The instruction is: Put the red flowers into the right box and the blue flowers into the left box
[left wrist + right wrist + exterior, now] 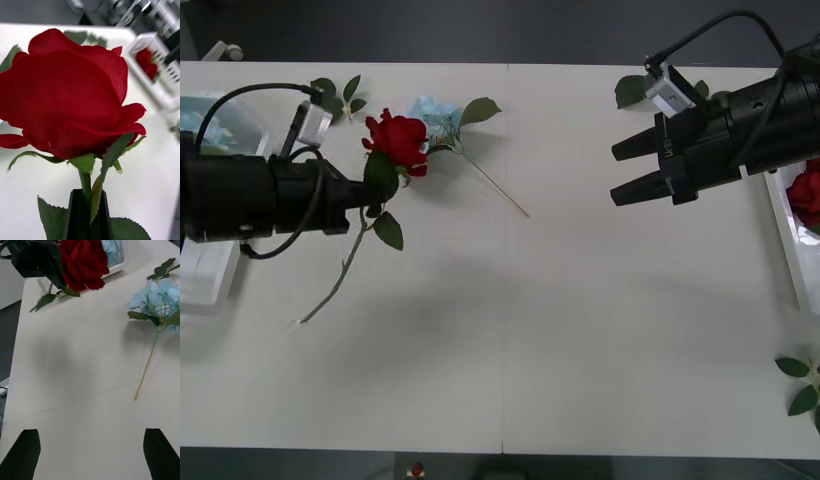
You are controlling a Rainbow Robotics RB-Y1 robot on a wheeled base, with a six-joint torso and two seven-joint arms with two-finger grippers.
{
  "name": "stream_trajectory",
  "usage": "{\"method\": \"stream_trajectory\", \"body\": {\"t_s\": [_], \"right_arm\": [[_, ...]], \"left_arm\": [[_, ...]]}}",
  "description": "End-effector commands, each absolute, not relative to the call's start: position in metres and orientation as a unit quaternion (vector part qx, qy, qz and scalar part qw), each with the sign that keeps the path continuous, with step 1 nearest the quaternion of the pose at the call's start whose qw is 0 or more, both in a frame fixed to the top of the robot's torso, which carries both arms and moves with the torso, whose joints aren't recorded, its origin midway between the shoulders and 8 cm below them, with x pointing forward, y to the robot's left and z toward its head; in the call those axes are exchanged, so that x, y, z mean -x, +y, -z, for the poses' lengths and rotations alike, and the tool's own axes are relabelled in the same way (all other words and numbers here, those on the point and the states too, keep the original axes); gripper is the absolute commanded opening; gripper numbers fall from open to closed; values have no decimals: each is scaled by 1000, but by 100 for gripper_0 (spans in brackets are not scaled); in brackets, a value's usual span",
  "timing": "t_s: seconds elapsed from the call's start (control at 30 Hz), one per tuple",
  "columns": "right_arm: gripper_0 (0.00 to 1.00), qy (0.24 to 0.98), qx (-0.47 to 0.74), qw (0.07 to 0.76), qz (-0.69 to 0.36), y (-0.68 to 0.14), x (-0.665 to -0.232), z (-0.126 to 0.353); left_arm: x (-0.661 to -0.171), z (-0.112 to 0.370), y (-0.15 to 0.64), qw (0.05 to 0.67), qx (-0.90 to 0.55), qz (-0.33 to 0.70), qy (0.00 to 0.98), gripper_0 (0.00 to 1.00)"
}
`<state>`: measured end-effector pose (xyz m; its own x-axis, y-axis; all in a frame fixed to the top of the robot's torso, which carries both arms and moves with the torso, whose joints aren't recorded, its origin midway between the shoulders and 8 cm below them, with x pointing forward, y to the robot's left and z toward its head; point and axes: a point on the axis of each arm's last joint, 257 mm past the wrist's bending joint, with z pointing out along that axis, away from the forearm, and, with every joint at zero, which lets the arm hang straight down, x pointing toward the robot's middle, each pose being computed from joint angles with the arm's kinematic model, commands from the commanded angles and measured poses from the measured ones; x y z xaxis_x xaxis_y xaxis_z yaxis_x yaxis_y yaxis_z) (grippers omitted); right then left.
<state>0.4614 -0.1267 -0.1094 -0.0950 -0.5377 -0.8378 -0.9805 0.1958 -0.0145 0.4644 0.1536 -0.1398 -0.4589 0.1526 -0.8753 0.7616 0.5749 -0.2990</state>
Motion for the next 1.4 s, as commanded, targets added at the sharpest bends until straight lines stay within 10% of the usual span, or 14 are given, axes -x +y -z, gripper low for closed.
{"method": "stream_trajectory", "body": {"t_s": [0.03, 0.8, 1.4], "right_arm": [[80, 673, 553, 375, -317, -132, -448, 109], [80, 641, 367, 419, -528, -77, -353, 126], [80, 634, 330, 489, -500, -21, -374, 165]], "left_arm": [[-438, 111, 136, 434, -316, 415, 734, 0], [-439, 25, -15, 537, -242, 574, 569, 0], [-446, 7, -43, 548, -231, 576, 560, 0]]}}
